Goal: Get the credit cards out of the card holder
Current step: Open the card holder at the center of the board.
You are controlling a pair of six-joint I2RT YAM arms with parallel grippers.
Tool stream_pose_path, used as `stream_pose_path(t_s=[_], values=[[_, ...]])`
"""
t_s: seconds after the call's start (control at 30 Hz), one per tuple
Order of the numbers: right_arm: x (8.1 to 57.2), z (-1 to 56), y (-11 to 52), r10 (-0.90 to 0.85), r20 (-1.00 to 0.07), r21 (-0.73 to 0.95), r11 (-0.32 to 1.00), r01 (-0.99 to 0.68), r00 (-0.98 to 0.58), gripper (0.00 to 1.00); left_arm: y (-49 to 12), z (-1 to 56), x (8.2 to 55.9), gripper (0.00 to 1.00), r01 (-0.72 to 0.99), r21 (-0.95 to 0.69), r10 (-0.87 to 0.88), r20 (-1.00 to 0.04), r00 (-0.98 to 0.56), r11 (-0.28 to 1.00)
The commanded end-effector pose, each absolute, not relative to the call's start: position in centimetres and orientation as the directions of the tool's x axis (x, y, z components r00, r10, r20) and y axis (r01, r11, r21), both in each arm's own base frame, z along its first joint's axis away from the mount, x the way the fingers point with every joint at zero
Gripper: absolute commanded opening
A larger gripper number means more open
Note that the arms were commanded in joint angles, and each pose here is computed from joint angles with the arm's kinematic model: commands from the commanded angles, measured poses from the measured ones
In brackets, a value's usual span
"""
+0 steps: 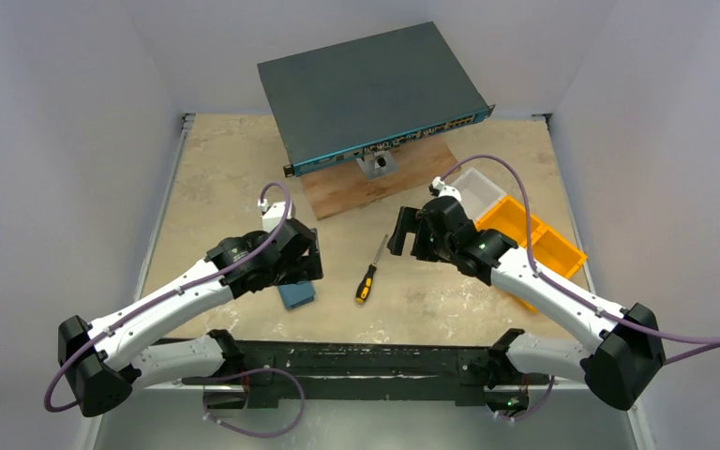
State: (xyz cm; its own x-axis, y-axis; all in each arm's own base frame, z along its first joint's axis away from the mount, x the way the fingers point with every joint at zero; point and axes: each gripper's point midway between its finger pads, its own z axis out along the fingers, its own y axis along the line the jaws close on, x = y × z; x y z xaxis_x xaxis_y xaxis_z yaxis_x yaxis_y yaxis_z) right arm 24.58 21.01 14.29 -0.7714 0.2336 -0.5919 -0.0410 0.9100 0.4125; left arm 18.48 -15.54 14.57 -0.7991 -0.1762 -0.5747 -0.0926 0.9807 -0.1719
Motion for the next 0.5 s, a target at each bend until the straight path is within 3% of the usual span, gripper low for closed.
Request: stream_pose_path(t_s=[0.0,0.47], values=[[24.82,15.14,20.53,0.249,-0.619,0.409,0.912,-0.036,-0.745,0.99,-15.14,15.66,19.18,1.0,-0.108,-0.17,-0.19,-0.608,-0.771,0.98],[25.07,15.13,20.83,0.236,-0.626,0.403,0.914,-0.049,-0.743,0.99,-14.36,15.63,18.74,1.0,-0.146,-0.176,-0.224,-0.606,-0.763,0.974]])
